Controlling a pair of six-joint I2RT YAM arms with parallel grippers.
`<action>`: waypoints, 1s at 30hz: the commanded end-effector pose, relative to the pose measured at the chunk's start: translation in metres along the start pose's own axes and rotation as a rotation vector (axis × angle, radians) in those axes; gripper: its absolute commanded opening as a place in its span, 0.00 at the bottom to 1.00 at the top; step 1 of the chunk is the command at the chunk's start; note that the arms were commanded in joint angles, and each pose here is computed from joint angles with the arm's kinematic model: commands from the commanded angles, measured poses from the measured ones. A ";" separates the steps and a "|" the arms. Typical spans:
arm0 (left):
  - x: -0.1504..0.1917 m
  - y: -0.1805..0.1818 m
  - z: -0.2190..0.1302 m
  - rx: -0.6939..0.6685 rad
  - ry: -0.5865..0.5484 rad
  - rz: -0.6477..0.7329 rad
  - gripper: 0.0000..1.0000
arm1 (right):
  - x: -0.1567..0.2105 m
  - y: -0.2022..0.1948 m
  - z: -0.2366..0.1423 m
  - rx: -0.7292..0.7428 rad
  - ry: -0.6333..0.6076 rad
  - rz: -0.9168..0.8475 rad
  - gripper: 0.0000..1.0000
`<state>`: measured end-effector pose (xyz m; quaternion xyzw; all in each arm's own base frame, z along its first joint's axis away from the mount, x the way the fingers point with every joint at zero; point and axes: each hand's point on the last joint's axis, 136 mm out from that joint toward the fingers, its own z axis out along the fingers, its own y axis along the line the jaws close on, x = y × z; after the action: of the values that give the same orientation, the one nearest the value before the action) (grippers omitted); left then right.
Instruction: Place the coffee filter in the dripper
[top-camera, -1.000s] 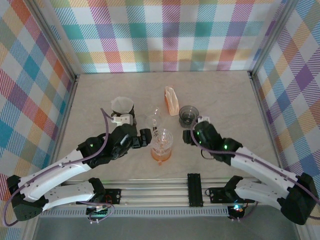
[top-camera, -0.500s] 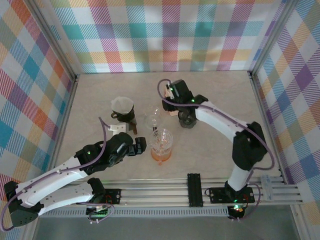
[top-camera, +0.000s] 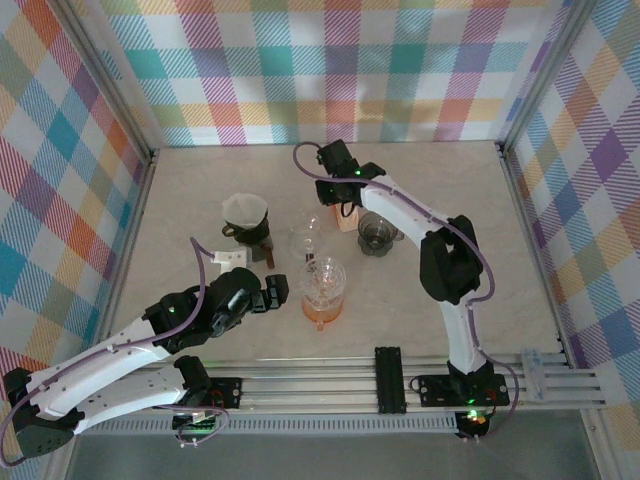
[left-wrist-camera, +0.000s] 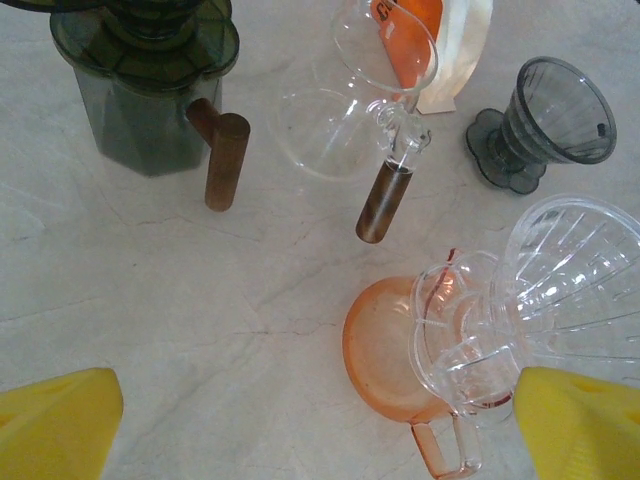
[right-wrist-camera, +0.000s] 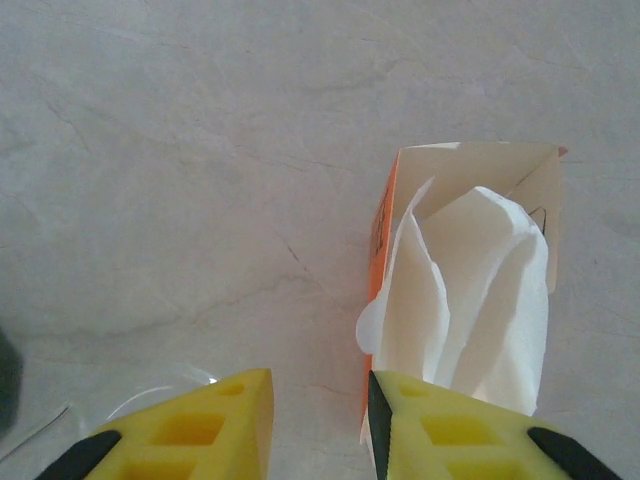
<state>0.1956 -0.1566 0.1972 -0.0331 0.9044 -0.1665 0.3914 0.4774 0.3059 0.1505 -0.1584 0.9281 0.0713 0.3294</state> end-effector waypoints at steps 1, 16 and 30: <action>0.005 0.010 0.001 -0.037 -0.004 0.043 1.00 | 0.001 -0.011 0.005 0.050 0.030 -0.022 0.33; 0.002 0.014 0.000 -0.054 -0.026 0.057 1.00 | -0.003 -0.019 0.028 0.103 0.051 -0.032 0.30; 0.003 0.016 0.001 -0.056 -0.029 0.061 1.00 | -0.008 -0.023 0.027 0.126 0.038 -0.037 0.13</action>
<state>0.1982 -0.1481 0.1953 -0.0286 0.9014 -0.1450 0.4070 0.5011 0.2956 0.1270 -0.1566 0.9364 0.0117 0.3139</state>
